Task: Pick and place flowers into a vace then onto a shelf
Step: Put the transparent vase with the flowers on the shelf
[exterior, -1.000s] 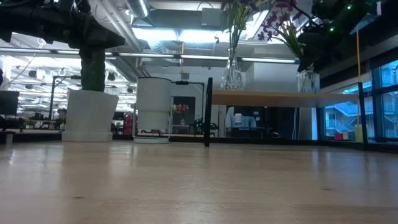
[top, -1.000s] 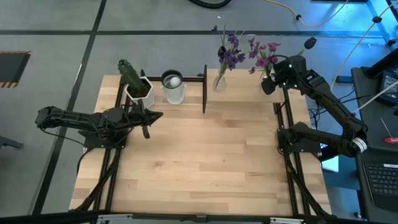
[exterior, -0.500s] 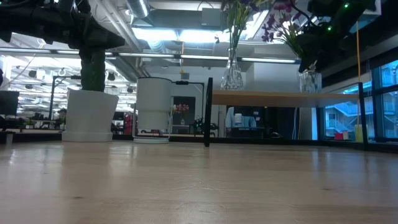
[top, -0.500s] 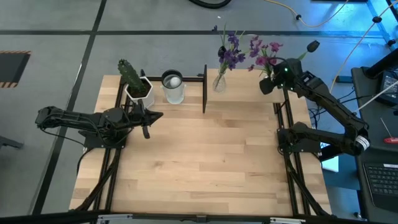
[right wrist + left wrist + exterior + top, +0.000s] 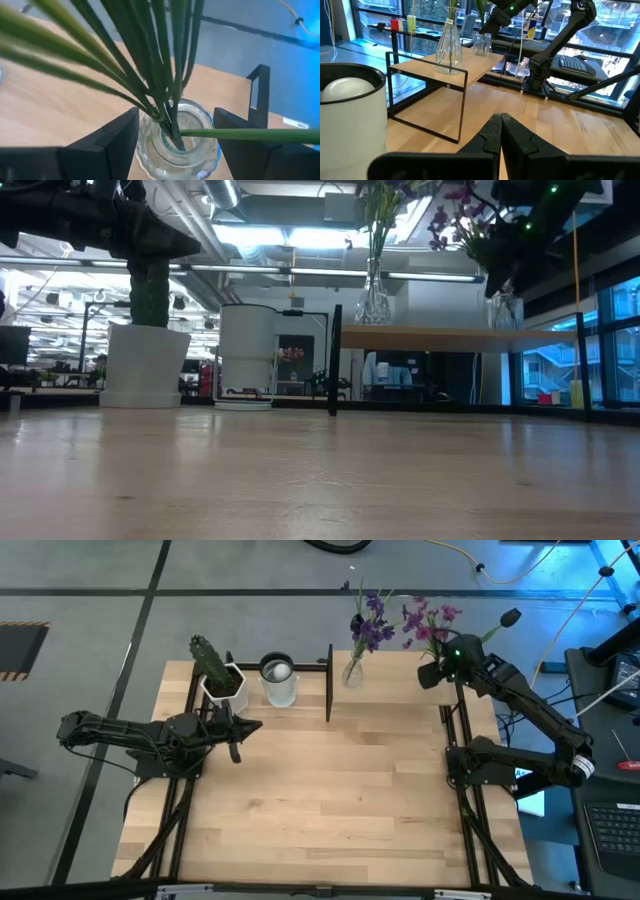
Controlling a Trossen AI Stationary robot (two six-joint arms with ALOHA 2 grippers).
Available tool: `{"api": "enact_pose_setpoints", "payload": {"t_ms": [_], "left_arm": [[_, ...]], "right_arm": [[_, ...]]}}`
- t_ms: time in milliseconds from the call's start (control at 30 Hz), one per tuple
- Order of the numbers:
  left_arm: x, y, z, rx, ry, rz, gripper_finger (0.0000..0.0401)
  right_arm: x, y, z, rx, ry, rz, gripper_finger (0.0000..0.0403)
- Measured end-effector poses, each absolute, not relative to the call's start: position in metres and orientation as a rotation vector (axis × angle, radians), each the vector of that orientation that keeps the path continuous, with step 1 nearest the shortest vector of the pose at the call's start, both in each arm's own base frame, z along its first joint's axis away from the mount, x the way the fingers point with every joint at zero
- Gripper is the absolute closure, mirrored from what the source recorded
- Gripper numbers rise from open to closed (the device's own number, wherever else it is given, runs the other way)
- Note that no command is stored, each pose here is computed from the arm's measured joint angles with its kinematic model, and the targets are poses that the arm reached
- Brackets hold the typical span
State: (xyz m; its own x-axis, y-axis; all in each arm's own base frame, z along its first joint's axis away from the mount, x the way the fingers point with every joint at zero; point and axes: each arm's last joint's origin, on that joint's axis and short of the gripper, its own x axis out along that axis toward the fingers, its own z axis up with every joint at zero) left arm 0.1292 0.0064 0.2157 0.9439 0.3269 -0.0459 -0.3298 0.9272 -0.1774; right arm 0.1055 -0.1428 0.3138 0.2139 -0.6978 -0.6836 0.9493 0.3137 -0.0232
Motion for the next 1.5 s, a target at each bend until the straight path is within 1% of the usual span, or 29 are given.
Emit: {"api": "enact_pose_setpoints", "payload": {"t_ms": [200, 700, 867, 1233, 1500], "left_arm": [[0.129, 0.006, 0.216, -0.184, 0.017, 0.337, 0.0397], [0.129, 0.006, 0.215, -0.181, 0.025, 0.312, 0.0397], [0.129, 0.006, 0.215, -0.141, 0.032, 0.312, 0.0397], [0.129, 0.006, 0.215, -0.125, 0.034, 0.311, 0.0397], [0.129, 0.006, 0.215, -0.114, 0.035, 0.312, 0.0397]], "right_arm": [[0.103, -0.14, 0.328, 0.472, 0.652, -1.199, 0.015], [0.101, -0.134, 0.325, 0.526, 0.695, -1.223, 0.015], [0.101, -0.134, 0.325, 0.551, 0.685, -1.222, 0.015], [0.101, -0.133, 0.325, 0.582, 0.666, -1.21, 0.015], [0.099, -0.13, 0.341, 0.582, 0.653, -1.201, 0.015]]}}
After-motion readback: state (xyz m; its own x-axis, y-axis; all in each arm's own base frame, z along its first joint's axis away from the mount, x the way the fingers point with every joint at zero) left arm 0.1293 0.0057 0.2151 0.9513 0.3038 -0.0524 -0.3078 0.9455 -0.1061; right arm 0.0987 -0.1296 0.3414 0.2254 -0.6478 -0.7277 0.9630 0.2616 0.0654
